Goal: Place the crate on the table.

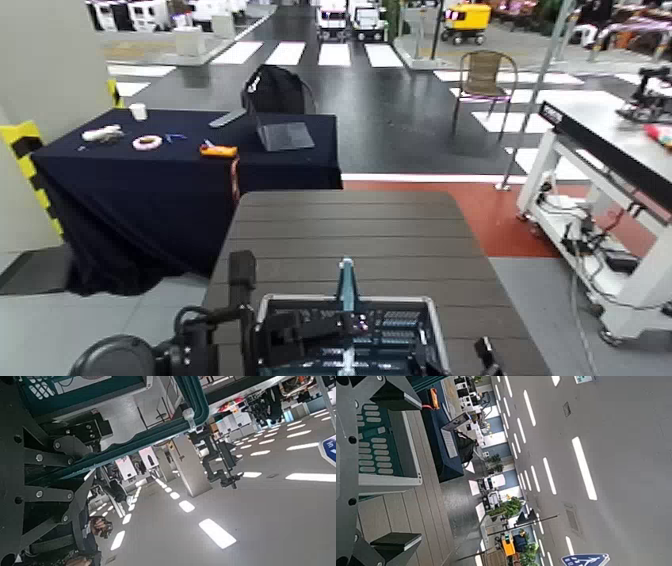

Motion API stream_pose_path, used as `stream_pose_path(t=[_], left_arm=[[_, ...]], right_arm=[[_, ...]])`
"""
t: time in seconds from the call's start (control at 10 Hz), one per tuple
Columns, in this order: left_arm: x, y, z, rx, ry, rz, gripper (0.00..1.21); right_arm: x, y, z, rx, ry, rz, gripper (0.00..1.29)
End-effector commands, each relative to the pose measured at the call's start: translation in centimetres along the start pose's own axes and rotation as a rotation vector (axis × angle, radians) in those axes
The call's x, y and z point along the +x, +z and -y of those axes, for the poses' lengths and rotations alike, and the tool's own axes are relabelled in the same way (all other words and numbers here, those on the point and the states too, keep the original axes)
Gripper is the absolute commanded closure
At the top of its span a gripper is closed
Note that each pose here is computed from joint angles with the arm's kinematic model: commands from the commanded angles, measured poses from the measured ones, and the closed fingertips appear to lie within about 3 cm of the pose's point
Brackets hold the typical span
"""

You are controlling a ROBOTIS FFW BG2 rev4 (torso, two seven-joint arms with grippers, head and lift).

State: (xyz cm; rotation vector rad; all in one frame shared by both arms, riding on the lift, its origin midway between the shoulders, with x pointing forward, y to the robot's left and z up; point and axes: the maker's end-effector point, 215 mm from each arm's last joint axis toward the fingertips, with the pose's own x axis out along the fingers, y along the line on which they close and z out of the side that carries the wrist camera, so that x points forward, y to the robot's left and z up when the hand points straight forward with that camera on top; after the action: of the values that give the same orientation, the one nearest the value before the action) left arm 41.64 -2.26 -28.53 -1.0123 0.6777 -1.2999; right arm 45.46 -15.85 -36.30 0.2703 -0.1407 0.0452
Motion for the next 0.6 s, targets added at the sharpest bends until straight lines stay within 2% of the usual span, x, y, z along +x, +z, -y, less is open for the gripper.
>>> stream_pose_path(t=[0.1,0.6], left_arm=[[0.07,-0.04,0.05,-0.002,-0.003,0.0,1.2],[0.82,0.24,0.0,-0.013,-0.016,-0.016,1.2]], right_arm=[[0.0,0.0,-0.01,0.001,0.0,0.0,0.14],[0.04,0.01,-0.19,0.002,0.003,0.001,0.14]])
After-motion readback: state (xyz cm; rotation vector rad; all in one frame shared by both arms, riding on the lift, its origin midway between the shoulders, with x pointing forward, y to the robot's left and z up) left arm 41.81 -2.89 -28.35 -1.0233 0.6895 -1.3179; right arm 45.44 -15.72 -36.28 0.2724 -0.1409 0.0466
